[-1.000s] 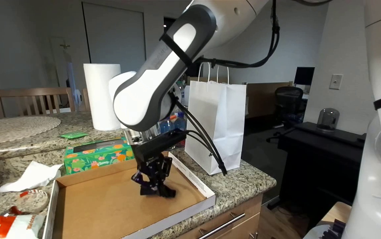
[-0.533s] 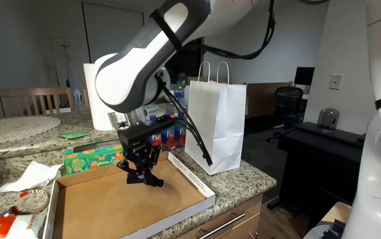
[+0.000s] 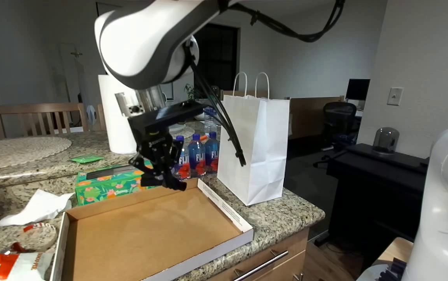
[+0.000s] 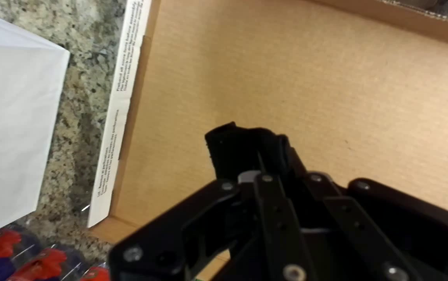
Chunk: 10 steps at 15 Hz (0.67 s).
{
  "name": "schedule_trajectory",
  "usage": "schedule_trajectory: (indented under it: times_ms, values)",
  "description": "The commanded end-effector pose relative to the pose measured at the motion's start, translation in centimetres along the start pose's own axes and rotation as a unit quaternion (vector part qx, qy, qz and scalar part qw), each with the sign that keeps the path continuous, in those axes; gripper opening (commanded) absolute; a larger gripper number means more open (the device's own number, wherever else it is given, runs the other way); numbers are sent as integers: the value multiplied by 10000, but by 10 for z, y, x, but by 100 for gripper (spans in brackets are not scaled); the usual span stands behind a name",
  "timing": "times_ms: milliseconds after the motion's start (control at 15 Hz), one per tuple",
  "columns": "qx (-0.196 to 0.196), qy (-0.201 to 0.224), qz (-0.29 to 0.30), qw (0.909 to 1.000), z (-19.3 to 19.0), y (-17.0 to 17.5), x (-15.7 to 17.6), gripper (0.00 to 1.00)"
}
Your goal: Remove all the objects from the tray and put them in the carrier bag
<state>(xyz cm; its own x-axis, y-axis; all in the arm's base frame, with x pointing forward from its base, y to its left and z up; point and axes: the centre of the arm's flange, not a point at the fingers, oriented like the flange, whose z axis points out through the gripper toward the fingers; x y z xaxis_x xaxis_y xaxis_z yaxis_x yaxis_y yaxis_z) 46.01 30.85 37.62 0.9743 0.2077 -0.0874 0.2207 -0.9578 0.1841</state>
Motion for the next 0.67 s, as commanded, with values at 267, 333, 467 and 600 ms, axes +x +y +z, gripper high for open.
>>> schedule_trajectory:
  times_ms: [267,333,467,600]
  values:
    - [-983,351,-224,9943,-112,14,-47,8]
    - [-1115,505,-120,9924,-127,19,-54,8]
    - [-1228,796,116,9892,-159,35,-64,8]
    - [-1125,991,403,9879,-189,61,-71,8]
